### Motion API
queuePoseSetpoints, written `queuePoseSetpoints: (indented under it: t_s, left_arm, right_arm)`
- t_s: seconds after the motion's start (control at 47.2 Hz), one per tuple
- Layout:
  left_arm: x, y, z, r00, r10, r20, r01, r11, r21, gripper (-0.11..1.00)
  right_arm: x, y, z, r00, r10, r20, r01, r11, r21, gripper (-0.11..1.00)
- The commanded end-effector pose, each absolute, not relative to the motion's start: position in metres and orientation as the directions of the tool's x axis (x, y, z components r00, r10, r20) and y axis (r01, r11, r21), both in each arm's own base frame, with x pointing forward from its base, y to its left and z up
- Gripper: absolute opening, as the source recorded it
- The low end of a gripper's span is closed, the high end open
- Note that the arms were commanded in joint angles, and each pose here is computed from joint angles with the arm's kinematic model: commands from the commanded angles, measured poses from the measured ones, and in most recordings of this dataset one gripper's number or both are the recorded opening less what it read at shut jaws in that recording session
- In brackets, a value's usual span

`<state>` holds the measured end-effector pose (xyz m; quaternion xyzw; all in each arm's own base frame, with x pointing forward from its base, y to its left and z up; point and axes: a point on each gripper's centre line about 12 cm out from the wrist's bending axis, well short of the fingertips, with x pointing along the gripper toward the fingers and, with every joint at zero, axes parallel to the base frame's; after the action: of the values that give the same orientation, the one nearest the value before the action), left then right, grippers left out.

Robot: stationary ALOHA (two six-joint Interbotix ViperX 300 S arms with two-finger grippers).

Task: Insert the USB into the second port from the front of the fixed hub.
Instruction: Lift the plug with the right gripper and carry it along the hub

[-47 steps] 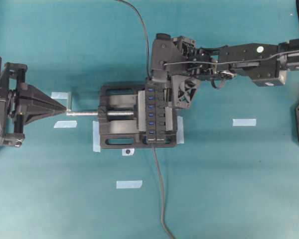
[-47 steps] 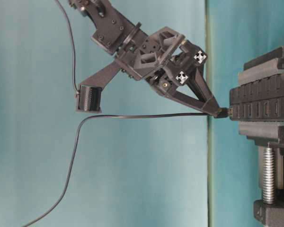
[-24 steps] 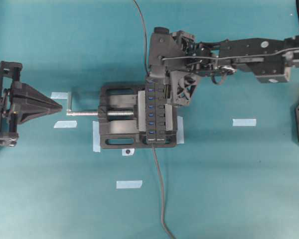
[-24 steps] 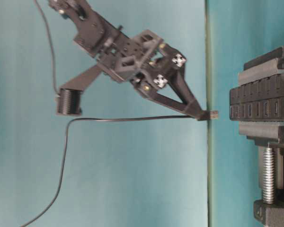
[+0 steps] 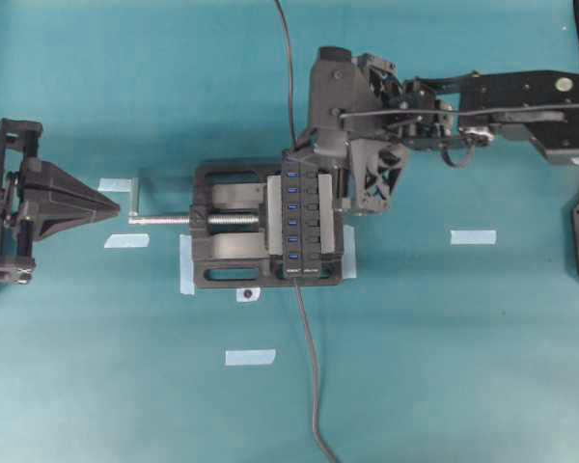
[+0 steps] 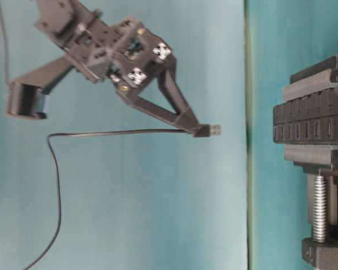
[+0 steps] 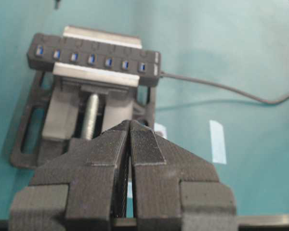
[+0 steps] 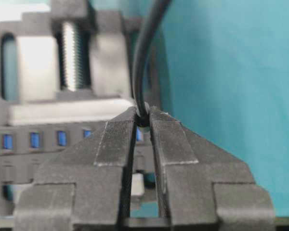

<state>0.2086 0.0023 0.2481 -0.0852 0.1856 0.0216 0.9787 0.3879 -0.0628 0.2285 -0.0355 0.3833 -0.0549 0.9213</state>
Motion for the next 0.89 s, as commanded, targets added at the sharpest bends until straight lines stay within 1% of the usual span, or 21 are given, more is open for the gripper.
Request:
queuePoseSetpoints:
  t_s: [0.0,0.233,0.488,0.869]
  left_arm:
    - [0.211,0.003,0.253,0.935,0.012,-0.356,-0.074,0.984,-0.160,0.00]
    - [0.211,0.003,0.253,0.935,0.012,-0.356,-0.074,0.984,-0.160,0.00]
    - [0.211,0.003,0.254,0.936,0.012,-0.353,-0.073,0.984,-0.160,0.00]
    - [0.211,0.003,0.252,0.934,0.012,-0.357,-0.075,0.984,-0.164,0.00]
  right_arm:
    - [0.388,-0.058,0.248,0.739,-0.125,-0.662,0.073,0.992,-0.105,0.09]
    - [0.389,-0.053,0.245,0.736,-0.110,-0.668,0.063,0.994,-0.093,0.09]
    - [0.387,-0.035,0.235,0.728,-0.070,-0.682,0.038,0.997,-0.061,0.09]
    - [0.383,-0.019,0.217,0.737,-0.038,-0.675,0.052,0.999,0.000,0.09]
